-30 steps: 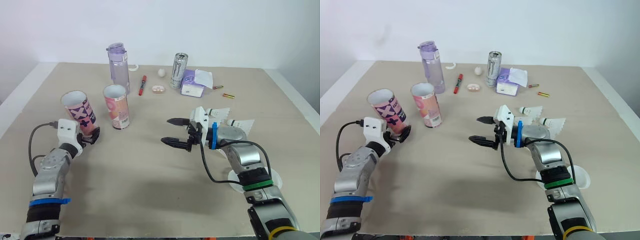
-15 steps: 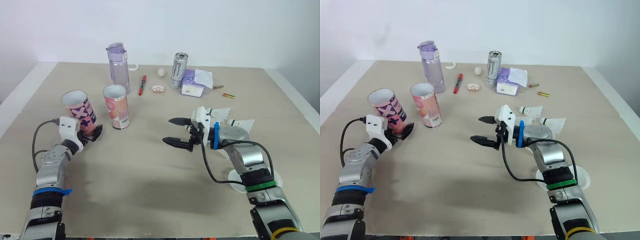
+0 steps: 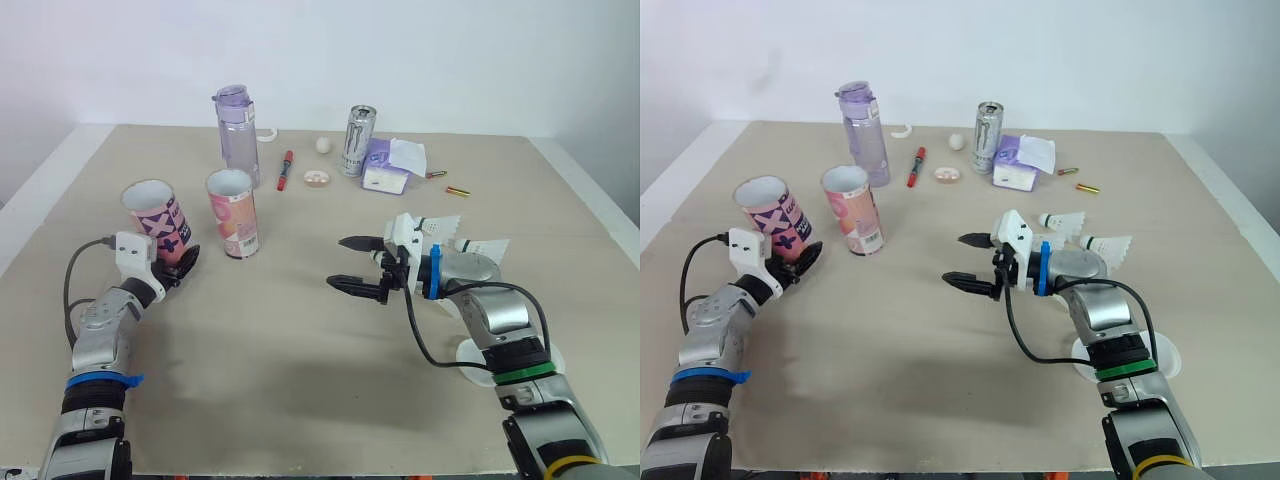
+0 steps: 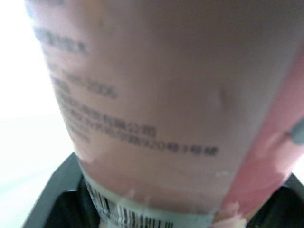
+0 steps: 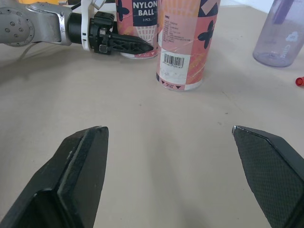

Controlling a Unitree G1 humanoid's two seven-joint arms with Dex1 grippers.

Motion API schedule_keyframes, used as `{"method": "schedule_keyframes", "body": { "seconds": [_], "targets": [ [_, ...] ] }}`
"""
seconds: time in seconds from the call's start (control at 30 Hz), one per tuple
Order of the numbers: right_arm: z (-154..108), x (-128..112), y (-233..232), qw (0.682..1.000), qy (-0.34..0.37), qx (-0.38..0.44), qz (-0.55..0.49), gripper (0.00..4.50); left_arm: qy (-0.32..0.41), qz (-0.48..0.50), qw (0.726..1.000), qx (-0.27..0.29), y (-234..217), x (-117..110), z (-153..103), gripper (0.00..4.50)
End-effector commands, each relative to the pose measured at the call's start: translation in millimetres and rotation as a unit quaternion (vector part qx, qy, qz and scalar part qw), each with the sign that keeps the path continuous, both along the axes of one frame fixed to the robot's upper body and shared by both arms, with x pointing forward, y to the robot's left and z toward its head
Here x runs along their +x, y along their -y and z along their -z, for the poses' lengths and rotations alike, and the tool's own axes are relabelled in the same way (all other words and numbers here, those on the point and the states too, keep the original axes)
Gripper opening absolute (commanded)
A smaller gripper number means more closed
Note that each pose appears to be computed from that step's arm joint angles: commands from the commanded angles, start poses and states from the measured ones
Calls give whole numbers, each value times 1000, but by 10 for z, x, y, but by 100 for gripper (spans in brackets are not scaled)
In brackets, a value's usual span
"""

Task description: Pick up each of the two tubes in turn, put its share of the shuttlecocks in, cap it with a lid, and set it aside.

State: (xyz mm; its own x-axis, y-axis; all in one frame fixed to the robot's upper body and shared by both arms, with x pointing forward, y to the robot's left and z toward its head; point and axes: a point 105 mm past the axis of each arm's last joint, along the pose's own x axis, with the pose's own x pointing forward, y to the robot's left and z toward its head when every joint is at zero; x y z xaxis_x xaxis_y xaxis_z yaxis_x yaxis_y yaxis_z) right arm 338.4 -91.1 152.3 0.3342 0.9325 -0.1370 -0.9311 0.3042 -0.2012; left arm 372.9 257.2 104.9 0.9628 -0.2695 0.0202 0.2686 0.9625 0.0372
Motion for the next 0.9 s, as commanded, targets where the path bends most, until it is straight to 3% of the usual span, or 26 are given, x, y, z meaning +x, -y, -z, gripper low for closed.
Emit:
{"method": "schedule_keyframes", "body": {
  "seconds": [0.03,0.3,0.6,0.77,0.9],
  "targets": [
    [-155,-14,35,1000,28,11,4,450,19,-6,1000,16,-74,6,-121,293],
    [-179,-72,30,999,23,29,3,450,17,17,998,59,-148,-123,-171,293],
    [-312,-239,13,997,25,68,-25,450,7,145,979,141,171,-452,-264,293],
    [-325,-407,173,997,23,68,2,450,-32,259,945,199,509,-668,-274,293],
    [-300,-612,286,997,21,69,35,450,-69,351,902,241,845,-775,-289,293]
  ]
}}
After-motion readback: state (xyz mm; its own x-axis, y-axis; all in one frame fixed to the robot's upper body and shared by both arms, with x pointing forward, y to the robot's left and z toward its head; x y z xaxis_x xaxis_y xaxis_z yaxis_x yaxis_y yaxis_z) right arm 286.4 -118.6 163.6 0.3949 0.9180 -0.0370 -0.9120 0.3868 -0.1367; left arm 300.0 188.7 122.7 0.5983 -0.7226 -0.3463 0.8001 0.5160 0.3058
